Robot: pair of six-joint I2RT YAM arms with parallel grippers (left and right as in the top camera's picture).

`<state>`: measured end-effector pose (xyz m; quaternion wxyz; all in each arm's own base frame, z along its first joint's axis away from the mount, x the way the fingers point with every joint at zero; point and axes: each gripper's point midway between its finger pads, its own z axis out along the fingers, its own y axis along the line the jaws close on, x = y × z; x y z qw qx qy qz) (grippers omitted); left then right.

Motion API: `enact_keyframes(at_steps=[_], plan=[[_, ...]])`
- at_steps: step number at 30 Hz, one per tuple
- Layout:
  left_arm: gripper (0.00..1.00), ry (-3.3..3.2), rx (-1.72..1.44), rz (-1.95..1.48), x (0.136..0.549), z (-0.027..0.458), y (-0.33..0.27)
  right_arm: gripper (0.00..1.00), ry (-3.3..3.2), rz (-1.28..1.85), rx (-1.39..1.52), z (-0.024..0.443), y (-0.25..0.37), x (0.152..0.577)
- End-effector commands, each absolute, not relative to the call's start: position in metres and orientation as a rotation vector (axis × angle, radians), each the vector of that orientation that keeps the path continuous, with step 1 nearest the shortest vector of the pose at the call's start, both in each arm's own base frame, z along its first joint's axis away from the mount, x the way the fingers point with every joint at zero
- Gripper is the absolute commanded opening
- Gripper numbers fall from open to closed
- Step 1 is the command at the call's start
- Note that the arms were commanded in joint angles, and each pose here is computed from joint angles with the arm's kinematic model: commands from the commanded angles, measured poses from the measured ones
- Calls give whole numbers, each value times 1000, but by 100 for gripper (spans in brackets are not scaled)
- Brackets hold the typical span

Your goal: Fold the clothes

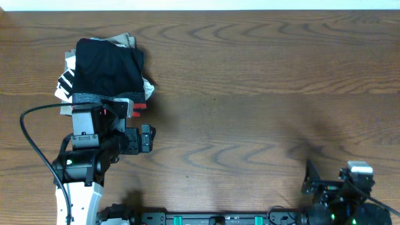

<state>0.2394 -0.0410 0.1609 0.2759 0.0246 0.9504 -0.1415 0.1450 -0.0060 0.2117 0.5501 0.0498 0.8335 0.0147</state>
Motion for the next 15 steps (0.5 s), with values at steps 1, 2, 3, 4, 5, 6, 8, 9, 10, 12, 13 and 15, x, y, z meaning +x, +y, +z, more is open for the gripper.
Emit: enact_keyframes(at_steps=[1, 2, 3, 4, 5, 6, 8, 9, 10, 12, 13, 15], plan=[[98, 2553, 72, -398, 239, 162, -44, 99, 1978, 65, 104, 195, 0, 160], [98, 2553, 72, -399, 239, 162, -44, 99, 1968, 67, 103, 193, 0, 166], [98, 2554, 72, -399, 239, 162, -44, 99, 1951, 71, 100, 191, 1, 173], [98, 2553, 72, -399, 239, 162, -44, 99, 1931, 74, 98, 187, 2, 181], [98, 2553, 72, -399, 239, 162, -44, 99, 1909, 78, 96, 183, 4, 190], [98, 2554, 72, -399, 239, 162, -44, 99, 1893, 80, 96, 178, 4, 197], [98, 2554, 72, -399, 239, 162, -44, 99, 1851, 82, 96, 169, 5, 212], [98, 2553, 72, -399, 239, 162, -44, 99, 1830, 84, 97, 164, 6, 219], [98, 2553, 72, -399, 239, 162, -44, 99, 1809, 87, 97, 160, 6, 224], [98, 2554, 72, -399, 239, 162, -44, 99, 1746, 94, 97, 155, 7, 236], [98, 2554, 72, -399, 239, 162, -44, 99, 1716, 97, 97, 153, 8, 240], [98, 2553, 72, -399, 239, 162, -44, 99, 1636, 80, 74, 161, 8, 245]])
